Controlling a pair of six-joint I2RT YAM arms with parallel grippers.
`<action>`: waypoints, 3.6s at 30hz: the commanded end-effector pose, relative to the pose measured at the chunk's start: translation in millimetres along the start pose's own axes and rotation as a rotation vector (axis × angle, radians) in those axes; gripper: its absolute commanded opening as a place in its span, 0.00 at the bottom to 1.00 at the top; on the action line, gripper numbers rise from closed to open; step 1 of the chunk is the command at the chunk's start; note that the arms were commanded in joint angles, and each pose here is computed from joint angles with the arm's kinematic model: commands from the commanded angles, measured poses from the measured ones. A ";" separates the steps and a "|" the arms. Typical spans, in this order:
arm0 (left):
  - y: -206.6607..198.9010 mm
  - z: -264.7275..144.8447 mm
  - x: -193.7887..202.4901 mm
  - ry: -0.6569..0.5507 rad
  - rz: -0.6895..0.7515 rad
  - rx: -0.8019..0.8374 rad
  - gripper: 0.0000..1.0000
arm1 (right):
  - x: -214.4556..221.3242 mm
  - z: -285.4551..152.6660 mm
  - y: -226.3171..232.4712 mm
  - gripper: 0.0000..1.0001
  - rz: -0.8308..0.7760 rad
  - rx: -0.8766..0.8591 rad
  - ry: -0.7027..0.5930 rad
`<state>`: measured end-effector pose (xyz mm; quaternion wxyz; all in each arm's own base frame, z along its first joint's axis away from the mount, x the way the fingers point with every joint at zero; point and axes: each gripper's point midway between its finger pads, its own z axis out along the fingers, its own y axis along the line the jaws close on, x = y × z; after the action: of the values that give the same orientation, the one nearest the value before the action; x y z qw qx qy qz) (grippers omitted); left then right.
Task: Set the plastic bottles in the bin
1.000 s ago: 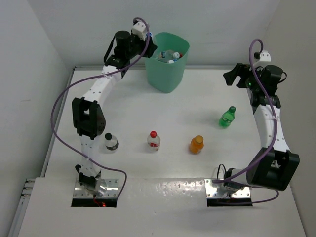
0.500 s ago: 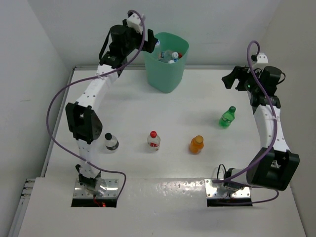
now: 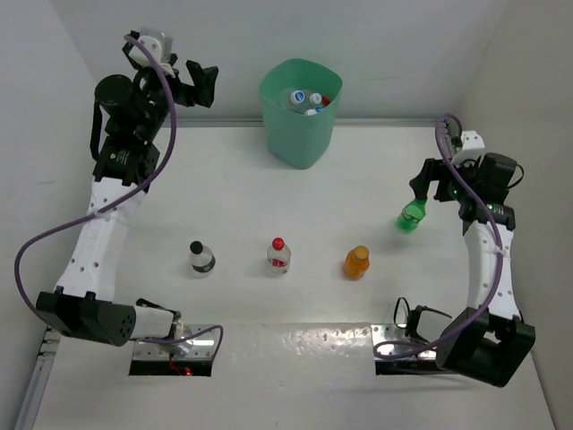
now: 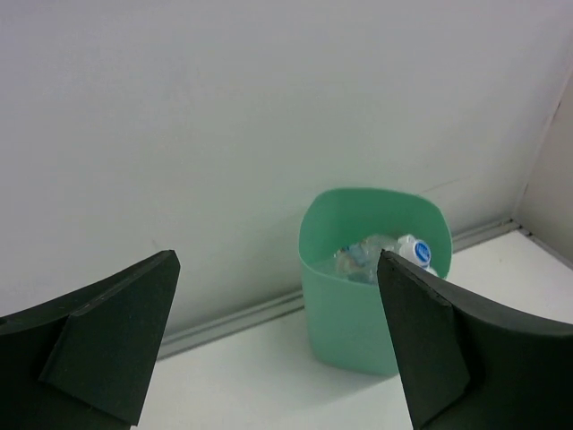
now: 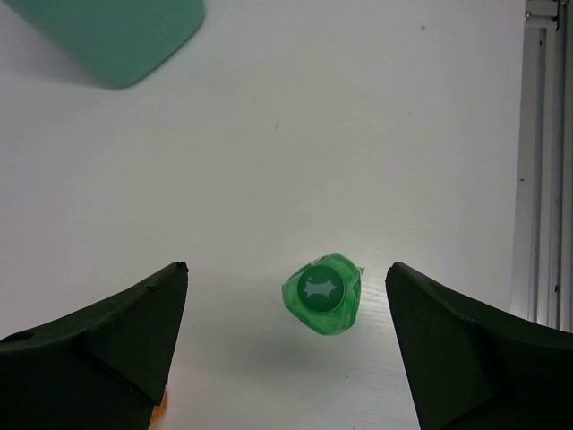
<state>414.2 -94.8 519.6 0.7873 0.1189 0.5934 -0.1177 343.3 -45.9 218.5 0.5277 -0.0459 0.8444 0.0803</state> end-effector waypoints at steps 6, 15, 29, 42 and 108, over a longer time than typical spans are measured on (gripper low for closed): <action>7.8 0.1 63.3 0.146 -0.042 -0.018 1.00 | 46.2 14.2 -12.9 0.90 -0.002 0.046 0.094; 13.1 -4.8 80.5 0.181 -0.038 -0.036 1.00 | 83.1 37.8 -19.8 0.78 0.052 0.041 0.143; 22.1 -12.5 111.1 0.235 -0.035 -0.063 1.00 | 14.3 32.5 -4.5 0.12 0.039 -0.025 -0.033; 32.6 -9.3 134.9 0.260 -0.073 -0.130 1.00 | -251.0 21.9 79.6 0.08 0.036 -0.267 -0.606; -238.8 -218.5 299.5 0.618 0.318 1.341 0.96 | -43.8 -21.9 55.5 0.87 0.132 -0.220 -0.088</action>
<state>216.5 -245.6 159.0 0.3295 0.6799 0.5911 -0.2823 336.9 -1.5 251.8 0.5263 -0.0223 0.8255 0.2027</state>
